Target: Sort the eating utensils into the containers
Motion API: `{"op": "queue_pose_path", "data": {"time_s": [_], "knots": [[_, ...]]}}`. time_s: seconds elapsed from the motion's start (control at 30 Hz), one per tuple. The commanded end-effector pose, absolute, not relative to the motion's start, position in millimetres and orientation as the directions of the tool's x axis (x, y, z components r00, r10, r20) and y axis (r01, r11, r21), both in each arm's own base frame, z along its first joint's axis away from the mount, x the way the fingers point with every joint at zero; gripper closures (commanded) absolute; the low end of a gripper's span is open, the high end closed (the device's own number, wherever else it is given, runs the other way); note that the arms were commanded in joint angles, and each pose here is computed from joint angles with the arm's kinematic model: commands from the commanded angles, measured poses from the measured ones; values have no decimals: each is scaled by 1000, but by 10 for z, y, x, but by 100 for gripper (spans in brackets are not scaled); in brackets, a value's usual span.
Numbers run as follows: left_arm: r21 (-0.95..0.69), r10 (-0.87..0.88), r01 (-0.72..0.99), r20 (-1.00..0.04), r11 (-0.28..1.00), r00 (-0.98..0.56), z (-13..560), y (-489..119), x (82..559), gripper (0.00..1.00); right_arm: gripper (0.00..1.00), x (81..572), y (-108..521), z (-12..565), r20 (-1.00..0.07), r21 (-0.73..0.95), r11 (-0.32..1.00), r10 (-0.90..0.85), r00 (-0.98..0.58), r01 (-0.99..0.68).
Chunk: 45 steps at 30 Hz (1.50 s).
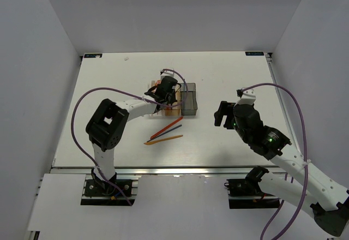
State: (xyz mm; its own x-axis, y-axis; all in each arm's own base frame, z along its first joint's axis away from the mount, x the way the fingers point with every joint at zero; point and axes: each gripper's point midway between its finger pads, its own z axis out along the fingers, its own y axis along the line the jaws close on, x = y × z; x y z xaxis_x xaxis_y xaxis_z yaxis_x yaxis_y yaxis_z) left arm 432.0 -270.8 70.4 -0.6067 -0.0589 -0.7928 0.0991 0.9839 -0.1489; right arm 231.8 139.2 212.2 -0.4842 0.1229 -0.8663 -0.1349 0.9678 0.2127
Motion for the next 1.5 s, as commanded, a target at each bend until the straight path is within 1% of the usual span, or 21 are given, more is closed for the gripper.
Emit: {"op": "queue_pose_path", "data": {"time_s": [0.0, 0.03, 0.1, 0.13, 0.17, 0.2, 0.5, 0.73, 0.8, 0.83, 0.93, 0.97, 1.03, 1.07, 1.13, 1.17, 1.2, 1.27, 1.37, 1.4, 1.47], "knots": [[-189, -83, 116, -797, 975, -599, 868, -2765, 4316, 88, 17, 2359, 1403, 2202, -881, 228, 964, 144, -450, -139], [-190, -84, 116, -797, 975, -598, 880, -2764, 4314, 82, 17, 2356, 1404, 2199, -881, 230, 963, 145, -451, -140], [-190, -81, 120, -796, 974, -600, 903, -2765, 4303, 80, 16, 2356, 1400, 2203, -882, 229, 963, 144, -449, -140], [-193, -84, 121, -798, 974, -596, 928, -2767, 4306, 76, 16, 2356, 1400, 2203, -882, 229, 963, 144, -449, -140], [-195, -86, 122, -800, 973, -593, 952, -2765, 4304, 67, 16, 2356, 1397, 2197, -882, 226, 964, 142, -449, -139], [-197, -88, 122, -802, 973, -591, 986, -2759, 4296, 66, 16, 2356, 1396, 2197, -882, 226, 964, 142, -449, -139], [-214, -111, 122, -823, 969, -558, 1255, -2739, 4300, 64, 16, 2365, 1401, 2242, -886, 233, 962, 149, -439, -143], [-269, -160, 154, -850, 951, -502, 1783, -2760, 4268, 63, 16, 2367, 1391, 2284, -889, 232, 962, 150, -432, -144], [-241, -113, 191, -853, 952, -510, 1917, -2742, 4198, 54, 16, 2365, 1394, 2293, -890, 230, 962, 146, -431, -149], [-237, -101, 215, -860, 947, -501, 2082, -2770, 4203, 38, 16, 2363, 1396, 2314, -892, 227, 962, 143, -429, -153], [-148, 31, 280, -836, 949, -547, 2164, -2659, 3995, 11, 16, 2341, 1384, 2319, -893, 220, 962, 132, -430, -162], [-98, 110, 319, -810, 943, -576, 2149, -2586, 3868, 2, 16, 2328, 1377, 2328, -894, 220, 961, 130, -428, -166], [-64, 189, 377, -780, 924, -596, 2201, -2497, 3665, 2, 16, 2312, 1367, 2330, -895, 217, 961, 126, -429, -171], [-34, 296, 453, -713, 891, -636, 2065, -2427, 3430, 2, 16, 2300, 1373, 2342, -896, 216, 959, 120, -428, -182], [-25, 378, 527, -669, 849, -640, 2015, -2332, 3153, 2, 16, 2285, 1366, 2366, -899, 217, 957, 120, -421, -190], [-2, 431, 580, -667, 815, -608, 1993, -2369, 3005, 2, 16, 2277, 1373, 2371, -900, 216, 956, 115, -421, -200], [45, 465, 578, -645, 815, -607, 1787, -2267, 2870, 2, 16, 2273, 1364, 2378, -902, 211, 956, 111, -418, -203], [42, 492, 656, -698, 754, -521, 1885, -2378, 2619, 4, 16, 2264, 1376, 2376, -903, 208, 954, 104, -417, -214], [23, 498, 666, -683, 745, -534, 1677, -2363, 2490, 37, 16, 2246, 1395, 2349, -899, 208, 951, 94, -427, -228], [18, 504, 667, -669, 745, -545, 1600, -2363, 2472, 44, 16, 2238, 1400, 2341, -899, 211, 949, 95, -429, -233], [16, 542, 681, -620, 732, -567, 1392, -2405, 2408, 46, 16, 2226, 1436, 2326, -896, 220, 943, 95, -435, -249]]}}
